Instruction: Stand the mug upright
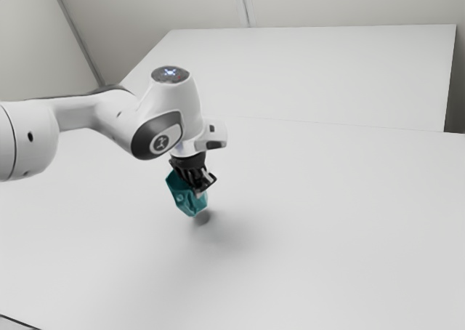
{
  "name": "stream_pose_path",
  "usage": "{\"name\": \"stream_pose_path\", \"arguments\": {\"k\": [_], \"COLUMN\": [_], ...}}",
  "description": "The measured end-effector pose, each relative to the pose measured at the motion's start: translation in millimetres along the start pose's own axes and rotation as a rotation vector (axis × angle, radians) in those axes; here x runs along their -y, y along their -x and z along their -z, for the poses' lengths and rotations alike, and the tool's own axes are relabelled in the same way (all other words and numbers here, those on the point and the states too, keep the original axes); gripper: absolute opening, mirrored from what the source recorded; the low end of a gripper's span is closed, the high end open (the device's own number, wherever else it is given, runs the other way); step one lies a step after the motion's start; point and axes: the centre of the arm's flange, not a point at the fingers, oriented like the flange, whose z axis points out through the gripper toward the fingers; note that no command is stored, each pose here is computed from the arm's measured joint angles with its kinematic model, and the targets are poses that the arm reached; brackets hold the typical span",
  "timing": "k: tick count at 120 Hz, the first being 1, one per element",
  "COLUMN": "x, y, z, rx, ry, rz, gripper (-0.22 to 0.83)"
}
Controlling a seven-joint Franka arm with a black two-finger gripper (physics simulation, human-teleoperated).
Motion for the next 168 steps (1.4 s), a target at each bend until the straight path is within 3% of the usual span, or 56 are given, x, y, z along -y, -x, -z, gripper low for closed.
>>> {"name": "stream_pose_path", "arguments": {"k": [117, 133, 168], "x": [-17.3, -18.1, -15.7], "y": [20.3, 19.4, 18.4], "z": [-47.3, -46.2, -29.3], "rx": [-0.002, -0.012, -0.058], "ry": [-0.017, -0.011, -0.005], "rz": [0.158, 0.169, 0.189], "gripper": [-0.16, -0.05, 0.36]}}
